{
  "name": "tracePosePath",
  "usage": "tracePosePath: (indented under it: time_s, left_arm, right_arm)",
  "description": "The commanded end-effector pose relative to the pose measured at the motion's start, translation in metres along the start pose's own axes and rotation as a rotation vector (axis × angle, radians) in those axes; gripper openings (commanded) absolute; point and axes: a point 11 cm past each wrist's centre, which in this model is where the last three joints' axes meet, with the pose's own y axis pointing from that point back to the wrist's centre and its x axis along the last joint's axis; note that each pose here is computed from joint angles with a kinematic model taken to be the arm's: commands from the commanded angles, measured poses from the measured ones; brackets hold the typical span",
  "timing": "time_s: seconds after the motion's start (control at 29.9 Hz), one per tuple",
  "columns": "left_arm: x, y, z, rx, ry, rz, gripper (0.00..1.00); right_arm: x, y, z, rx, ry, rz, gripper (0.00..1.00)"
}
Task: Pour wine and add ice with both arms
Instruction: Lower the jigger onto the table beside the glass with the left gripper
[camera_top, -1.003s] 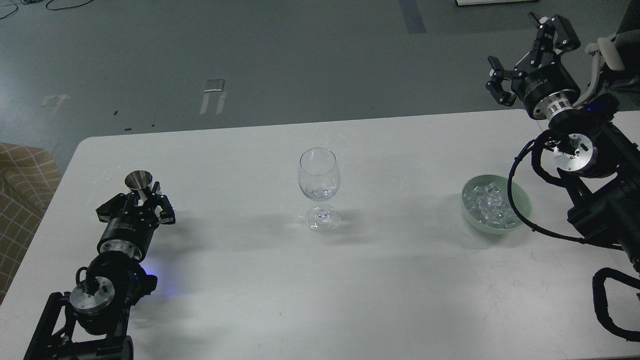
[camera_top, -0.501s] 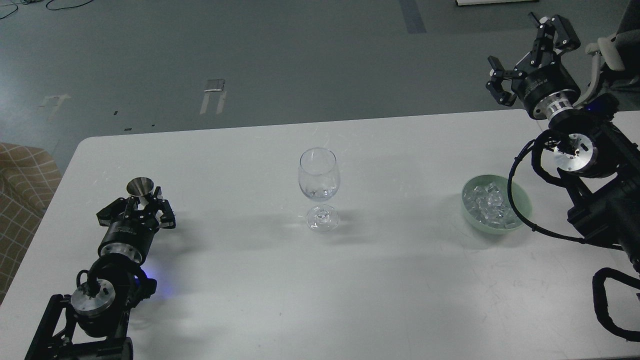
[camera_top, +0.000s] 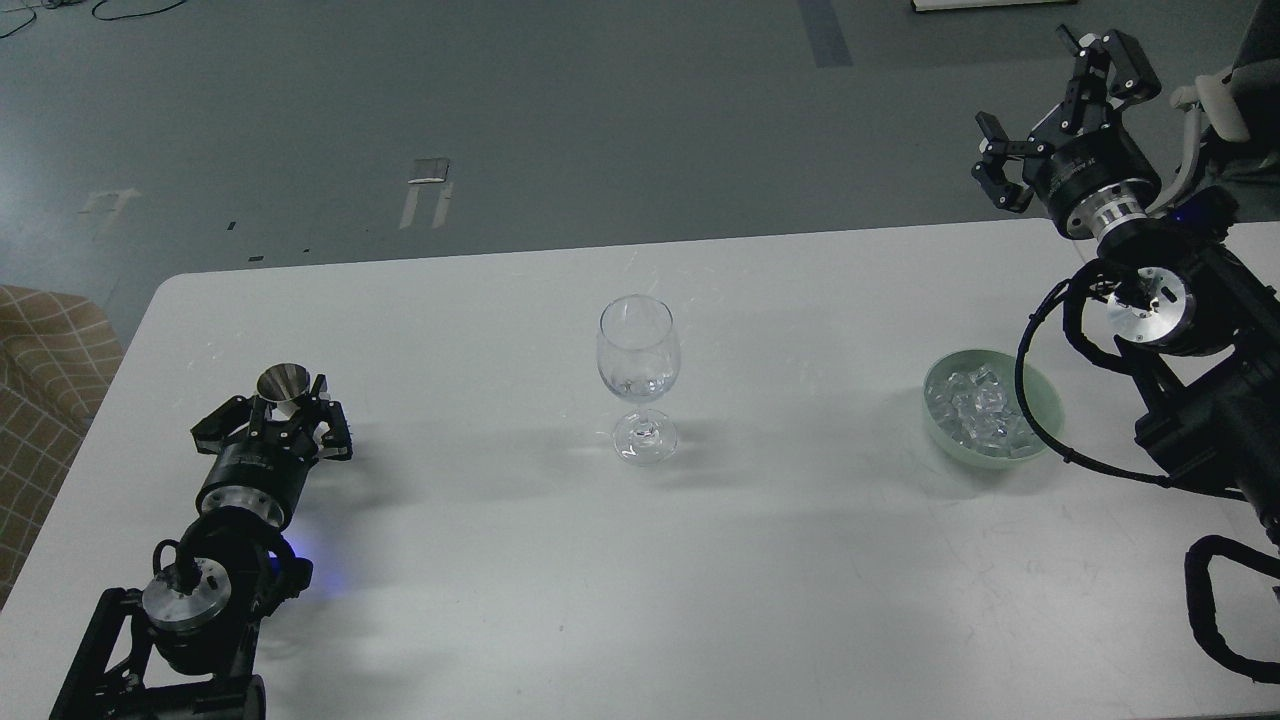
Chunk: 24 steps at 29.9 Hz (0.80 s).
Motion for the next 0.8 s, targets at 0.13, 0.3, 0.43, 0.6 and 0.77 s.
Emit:
tracePosePath:
  time_s: [0.13, 0.3, 0.43, 0.6, 0.77]
  left_arm:
    - [0.0007, 0.0003, -0.0001, 0.005, -0.005, 0.002, 0.4]
    - [0.0007, 0.0003, -0.0004, 0.012, -0.008, 0.002, 0.45]
    - [0.0005, 0.0003, 0.0006, 0.013, -0.011, 0.002, 0.49]
    - [-0.0002, -0.0001, -0.0001, 0.016, -0.012, 0.001, 0.56]
    - [-0.0006, -0.0002, -0.0005, 0.018, -0.014, 0.001, 0.64]
  right_arm:
    - [0.001, 0.0011, 0.0011, -0.001, -0.001, 0.002, 1.0]
    - [0.001, 0.0011, 0.0013, -0.002, -0.001, 0.002, 1.0]
    - [0.0015, 0.0012, 0.0013, -0.001, -0.001, 0.003, 1.0]
    - [0.0017, 0.0011, 0.0012, -0.002, -0.002, 0.004, 1.0]
    - [0.0012, 0.001, 0.0008, 0.0, -0.002, 0.003, 1.0]
